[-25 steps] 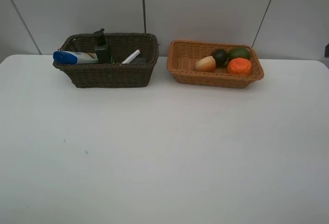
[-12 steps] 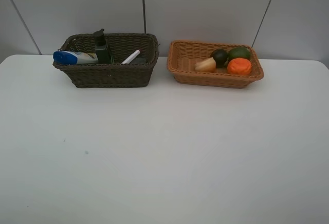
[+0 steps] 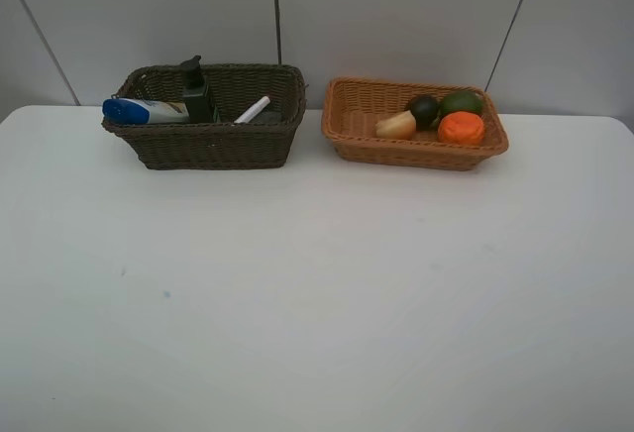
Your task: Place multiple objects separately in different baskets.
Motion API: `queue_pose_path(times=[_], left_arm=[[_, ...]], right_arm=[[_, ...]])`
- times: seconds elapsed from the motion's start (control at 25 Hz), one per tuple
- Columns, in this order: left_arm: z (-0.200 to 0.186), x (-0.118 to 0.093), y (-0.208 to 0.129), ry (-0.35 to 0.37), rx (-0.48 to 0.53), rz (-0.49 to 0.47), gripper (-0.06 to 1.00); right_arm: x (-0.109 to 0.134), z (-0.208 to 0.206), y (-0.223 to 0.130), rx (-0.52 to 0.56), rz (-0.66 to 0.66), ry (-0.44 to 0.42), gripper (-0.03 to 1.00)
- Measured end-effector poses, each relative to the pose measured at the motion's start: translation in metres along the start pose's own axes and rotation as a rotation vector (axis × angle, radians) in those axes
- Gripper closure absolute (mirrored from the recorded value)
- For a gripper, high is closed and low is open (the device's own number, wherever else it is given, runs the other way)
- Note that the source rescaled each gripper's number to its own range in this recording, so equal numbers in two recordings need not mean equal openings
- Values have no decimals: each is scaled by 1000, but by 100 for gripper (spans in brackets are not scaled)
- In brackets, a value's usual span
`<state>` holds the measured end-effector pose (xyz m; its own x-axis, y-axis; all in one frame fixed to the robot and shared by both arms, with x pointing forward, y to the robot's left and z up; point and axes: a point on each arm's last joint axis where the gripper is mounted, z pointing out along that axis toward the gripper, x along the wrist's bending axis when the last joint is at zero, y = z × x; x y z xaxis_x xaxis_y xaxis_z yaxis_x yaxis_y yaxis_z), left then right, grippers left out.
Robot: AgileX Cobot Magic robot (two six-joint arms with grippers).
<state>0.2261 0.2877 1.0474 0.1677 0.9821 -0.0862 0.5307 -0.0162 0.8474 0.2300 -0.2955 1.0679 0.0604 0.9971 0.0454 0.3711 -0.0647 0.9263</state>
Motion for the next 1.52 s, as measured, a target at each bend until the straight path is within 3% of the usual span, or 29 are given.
queue_pose_path(times=[0.4, 1.52], left_arm=[[0, 0, 0, 0, 0, 0, -6], [0, 0, 0, 0, 0, 0, -6]], right_arm=[[-2, 7, -11, 79, -24, -19, -3], [-3, 7, -11, 80, -26, -29, -3]])
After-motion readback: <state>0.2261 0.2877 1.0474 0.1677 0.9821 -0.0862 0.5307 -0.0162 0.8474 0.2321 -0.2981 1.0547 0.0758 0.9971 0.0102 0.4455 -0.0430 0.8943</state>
